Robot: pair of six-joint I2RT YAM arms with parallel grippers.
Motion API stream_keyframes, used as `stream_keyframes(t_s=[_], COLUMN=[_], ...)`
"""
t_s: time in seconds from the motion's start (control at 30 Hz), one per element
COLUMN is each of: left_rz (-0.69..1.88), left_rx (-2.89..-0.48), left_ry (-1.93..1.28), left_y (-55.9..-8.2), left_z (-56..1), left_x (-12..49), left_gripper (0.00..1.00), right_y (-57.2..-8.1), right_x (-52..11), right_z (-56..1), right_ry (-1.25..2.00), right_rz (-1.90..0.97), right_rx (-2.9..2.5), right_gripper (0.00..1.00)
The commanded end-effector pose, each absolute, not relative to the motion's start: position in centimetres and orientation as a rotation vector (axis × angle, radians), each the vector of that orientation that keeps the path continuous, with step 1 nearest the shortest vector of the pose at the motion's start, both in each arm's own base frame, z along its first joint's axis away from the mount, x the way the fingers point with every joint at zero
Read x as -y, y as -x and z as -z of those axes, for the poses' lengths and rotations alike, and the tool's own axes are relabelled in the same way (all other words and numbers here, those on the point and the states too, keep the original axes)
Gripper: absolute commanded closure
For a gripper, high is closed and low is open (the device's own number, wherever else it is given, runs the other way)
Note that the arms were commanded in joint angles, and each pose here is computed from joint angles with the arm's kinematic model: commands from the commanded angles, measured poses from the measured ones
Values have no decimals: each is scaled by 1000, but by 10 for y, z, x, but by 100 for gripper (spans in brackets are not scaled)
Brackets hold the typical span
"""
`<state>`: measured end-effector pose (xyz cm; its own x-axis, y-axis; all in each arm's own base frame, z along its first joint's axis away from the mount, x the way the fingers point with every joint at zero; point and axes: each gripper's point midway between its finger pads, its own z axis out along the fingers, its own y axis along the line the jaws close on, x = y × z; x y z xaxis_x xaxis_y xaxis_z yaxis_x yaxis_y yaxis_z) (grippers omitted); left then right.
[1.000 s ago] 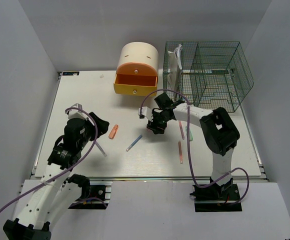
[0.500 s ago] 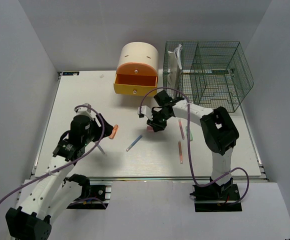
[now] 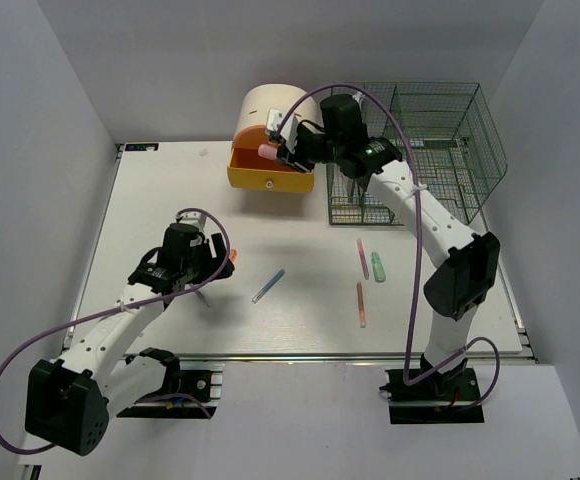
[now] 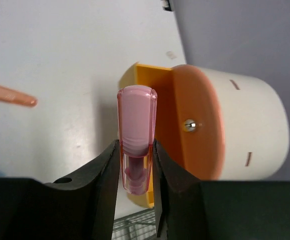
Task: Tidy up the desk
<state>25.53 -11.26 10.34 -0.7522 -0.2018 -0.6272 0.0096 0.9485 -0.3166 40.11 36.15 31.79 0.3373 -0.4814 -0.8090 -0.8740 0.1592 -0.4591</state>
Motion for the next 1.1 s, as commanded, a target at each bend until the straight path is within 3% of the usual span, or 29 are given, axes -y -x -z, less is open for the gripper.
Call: stream_keyframes(t_s=[0.0,0.43,0.53,0.63,0.8,0.97,1.07], left_rz=[417,401,397,384,367,354,299], left_rx=[-2343,-2363,-2361,-2382,-2402,-2409,-2412], left_ry=[99,87,80,73,54,29,18], left_y=[-263,-262,-264,-267,-274,-283,-291], left_z=[-115,-104,-103,-95,-88,-85,-82], left_x=[118,115,115,115,117,119,114], left_gripper=[17,16,16,16,16,16,17], right_y=[-443,-494,-498,-501,-506,-496,-463], right_x=[-367,-369,-366,-363,-357,-357,-359], right_z=[-323,-291,-281,-269,-268,-287,-319], right_ry=[1344,1289,1300,1320,1315,1288,1283], right_rz=[-350,-212,-193,-175,-164,-218,-398], right_rx=[-1327,-1364,-1376,-1393,-1404,-1393,-1341], right_gripper=[100,91,78,58,48,51,76])
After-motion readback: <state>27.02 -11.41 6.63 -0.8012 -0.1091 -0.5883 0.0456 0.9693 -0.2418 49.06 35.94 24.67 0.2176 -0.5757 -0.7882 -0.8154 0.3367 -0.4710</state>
